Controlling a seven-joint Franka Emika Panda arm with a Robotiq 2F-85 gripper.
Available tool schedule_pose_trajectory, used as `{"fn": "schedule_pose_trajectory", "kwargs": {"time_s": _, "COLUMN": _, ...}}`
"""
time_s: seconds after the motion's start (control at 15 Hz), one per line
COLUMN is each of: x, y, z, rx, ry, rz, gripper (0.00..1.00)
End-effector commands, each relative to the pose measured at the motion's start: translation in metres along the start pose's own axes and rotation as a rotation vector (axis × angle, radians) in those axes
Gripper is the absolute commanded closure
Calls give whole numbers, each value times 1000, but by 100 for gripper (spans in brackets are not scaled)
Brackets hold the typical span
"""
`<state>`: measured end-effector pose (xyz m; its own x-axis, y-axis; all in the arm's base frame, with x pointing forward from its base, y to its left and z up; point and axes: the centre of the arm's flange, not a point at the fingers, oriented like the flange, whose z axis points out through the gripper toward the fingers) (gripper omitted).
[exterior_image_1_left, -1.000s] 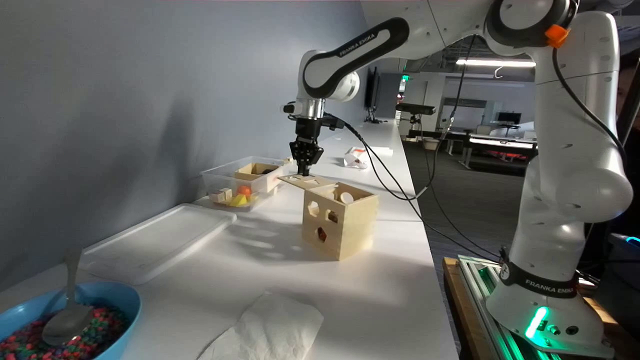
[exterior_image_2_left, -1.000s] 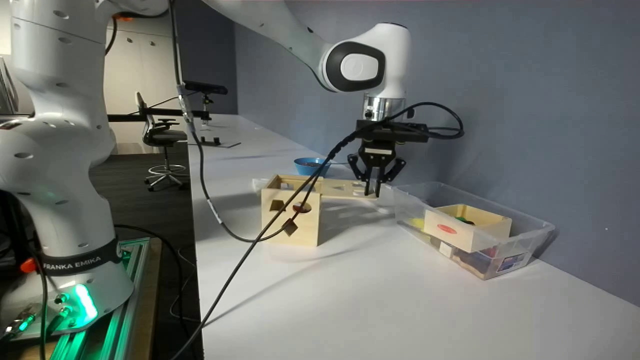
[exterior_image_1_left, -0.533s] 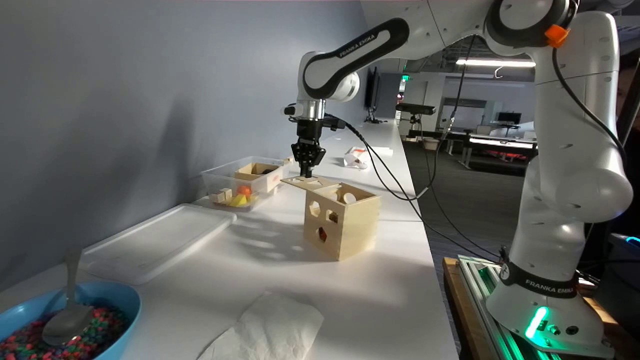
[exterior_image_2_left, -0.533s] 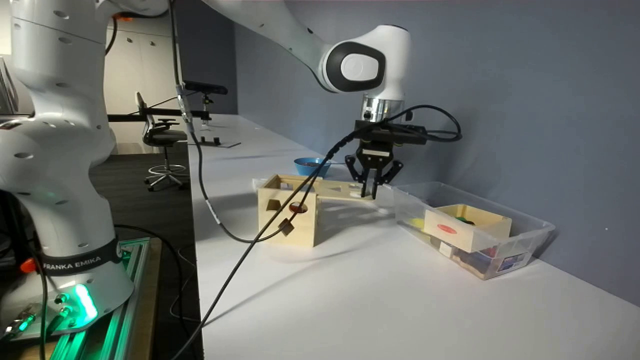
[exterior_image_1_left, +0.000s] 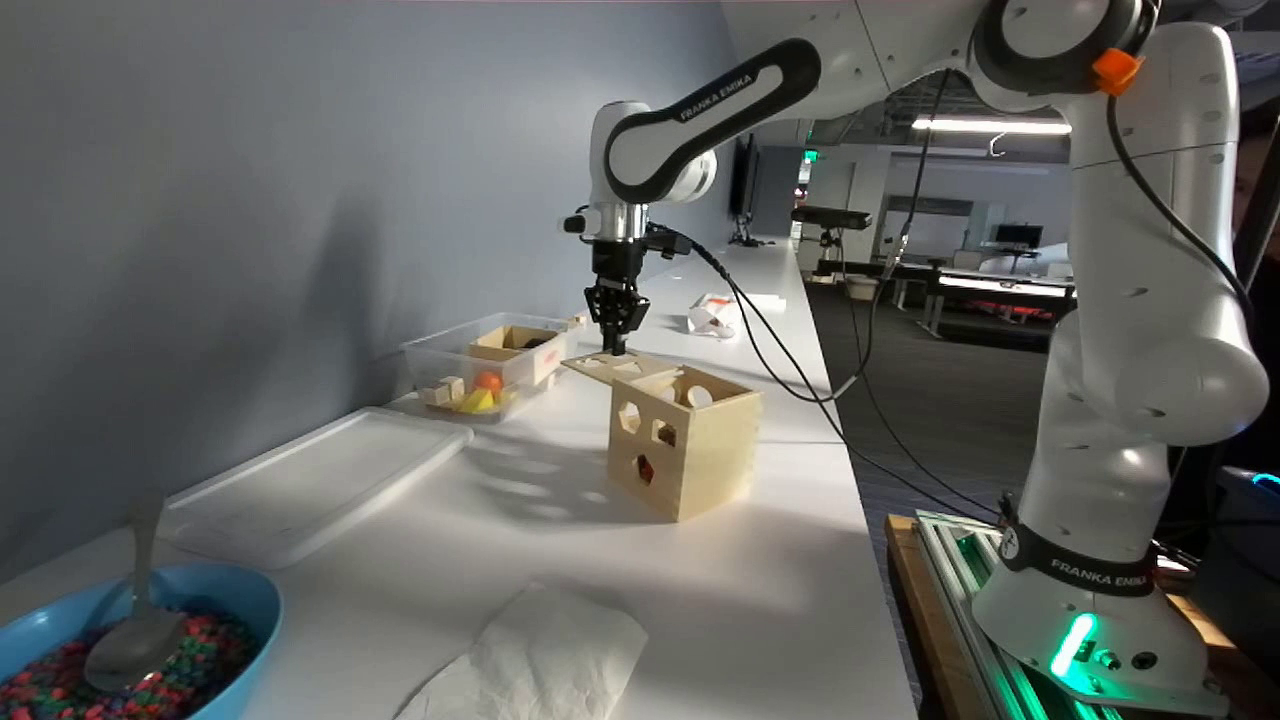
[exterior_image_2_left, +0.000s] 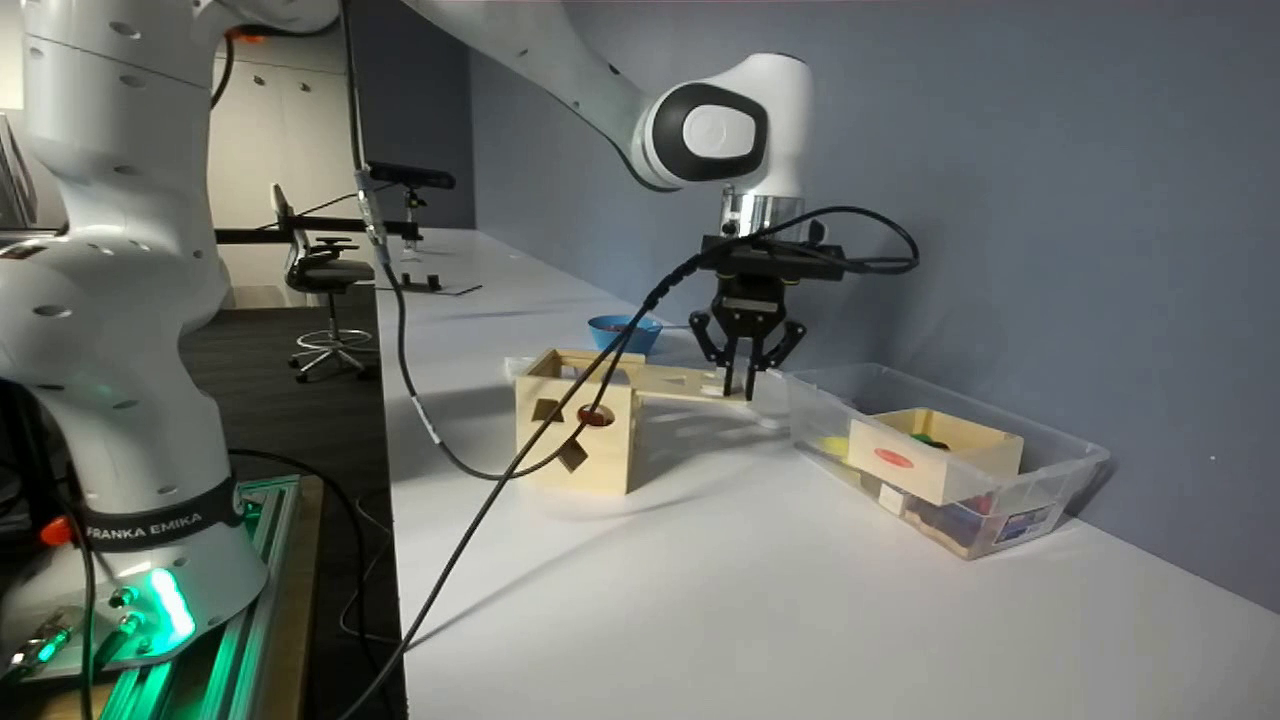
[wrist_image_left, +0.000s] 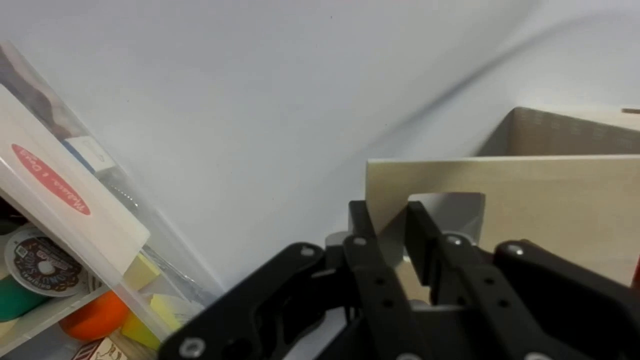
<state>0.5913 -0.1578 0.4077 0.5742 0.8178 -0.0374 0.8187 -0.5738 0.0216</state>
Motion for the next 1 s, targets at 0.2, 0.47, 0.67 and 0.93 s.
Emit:
{"fn": "schedule_pose_trajectory", "kwargs": {"time_s": 0.2, "x": 13, "y": -11, "z": -5, "rx": -48, "ry": -3, "rz": 41, "gripper": 94}}
{"fn": "schedule_pose_trajectory", "kwargs": {"time_s": 0.47, "x": 18, "y": -11, "z": -7, "rx": -59, "ry": 8, "rz": 18, "gripper": 94}}
{"fn": "schedule_pose_trajectory", "kwargs": {"time_s": 0.67, "x": 12, "y": -11, "z": -7, "rx": -55, "ry": 22, "rz": -4, "gripper": 94}}
{"fn": "schedule_pose_trajectory", "kwargs": {"time_s": 0.93, "x": 4, "y": -12, "z": -6, "rx": -49, "ry": 28, "rz": -16, "gripper": 94}}
